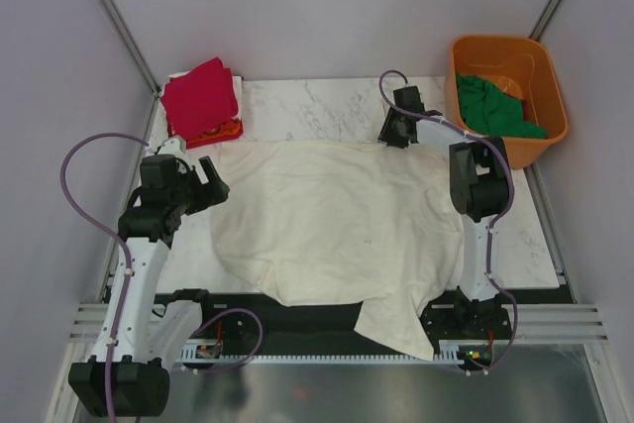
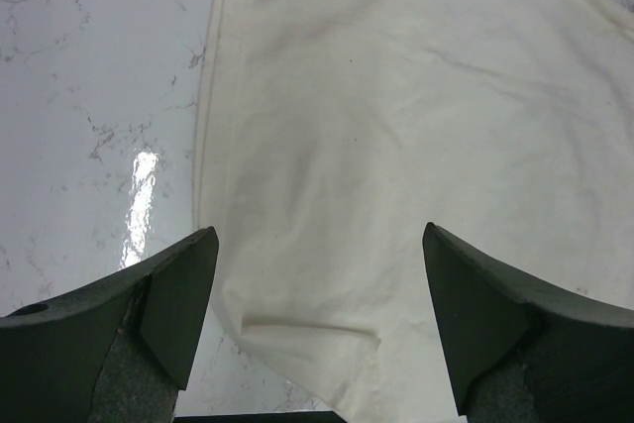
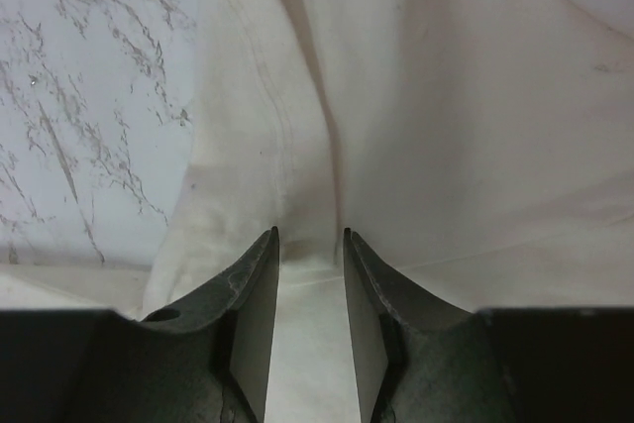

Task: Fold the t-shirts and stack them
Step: Flatten the tshirt out

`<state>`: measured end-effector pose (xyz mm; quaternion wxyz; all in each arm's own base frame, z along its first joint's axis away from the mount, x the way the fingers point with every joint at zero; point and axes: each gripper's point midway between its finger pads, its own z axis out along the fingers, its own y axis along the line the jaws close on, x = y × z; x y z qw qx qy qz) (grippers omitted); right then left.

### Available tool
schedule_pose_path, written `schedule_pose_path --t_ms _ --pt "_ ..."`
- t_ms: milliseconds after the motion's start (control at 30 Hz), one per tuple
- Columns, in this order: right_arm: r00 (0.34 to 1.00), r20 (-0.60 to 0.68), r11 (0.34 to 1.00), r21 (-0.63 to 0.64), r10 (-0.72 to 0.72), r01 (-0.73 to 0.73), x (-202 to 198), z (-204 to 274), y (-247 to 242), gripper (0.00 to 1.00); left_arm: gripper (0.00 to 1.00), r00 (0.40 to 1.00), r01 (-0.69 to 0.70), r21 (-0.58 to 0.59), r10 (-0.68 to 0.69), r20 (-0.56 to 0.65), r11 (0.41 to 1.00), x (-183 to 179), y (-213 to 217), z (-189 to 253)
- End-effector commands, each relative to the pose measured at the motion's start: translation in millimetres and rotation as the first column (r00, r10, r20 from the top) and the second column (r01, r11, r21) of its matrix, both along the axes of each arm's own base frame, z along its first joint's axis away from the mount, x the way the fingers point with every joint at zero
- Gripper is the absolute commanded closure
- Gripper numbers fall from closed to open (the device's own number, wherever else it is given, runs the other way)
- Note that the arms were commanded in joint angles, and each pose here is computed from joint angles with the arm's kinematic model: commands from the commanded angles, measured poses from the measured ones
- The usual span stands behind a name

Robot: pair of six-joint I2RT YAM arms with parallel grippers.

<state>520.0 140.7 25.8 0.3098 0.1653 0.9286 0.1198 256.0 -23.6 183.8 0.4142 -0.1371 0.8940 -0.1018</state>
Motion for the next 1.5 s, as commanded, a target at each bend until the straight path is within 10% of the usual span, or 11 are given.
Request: schedule_pose_path --t_ms 0,533,1133,1167,1200,1233,1467 --pt "1.0 0.004 1.0 0.002 -0.02 0.02 9.2 -5.8 -3.0 0.6 0.09 0.999 -0.011 0.013 0.011 0.048 1.0 6.8 2.8 9.2" --pt "0.998 0.063 1.0 0.028 0.009 -0.011 16.6 23.7 3.4 0.99 0.09 0.999 -0.013 0.013 0.013 0.029 1.0 8.8 3.0 4.2" --pt "0.938 0.323 0.937 0.273 0.124 -0.218 88.6 103.9 89.3 1.0 0.09 0.999 -0.016 0.015 0.015 0.028 1.0 9.4 3.5 3.3" --pt "0.935 0.325 0.924 0.293 0.144 -0.244 99.8 82.3 98.4 0.91 0.09 1.0 -0.015 0.016 0.014 0.028 1.0 9.4 3.6 3.3" --pt "0.93 0.332 0.911 0.316 0.156 -0.266 106.4 81.3 104.9 0.22 0.09 1.0 -0.013 0.015 0.013 0.026 1.0 9.8 3.3 3.2" --pt "0.905 0.393 0.896 0.326 0.161 -0.301 120.0 105.7 112.2 0.04 0.09 1.0 -0.015 0.016 0.014 0.025 1.0 9.6 3.6 2.9" --pt "0.879 0.458 0.954 0.179 0.135 -0.24 95.2 153.8 76.9 0.02 0.09 0.994 -0.108 0.059 0.109 -0.013 0.992 20.9 20.1 -2.0"
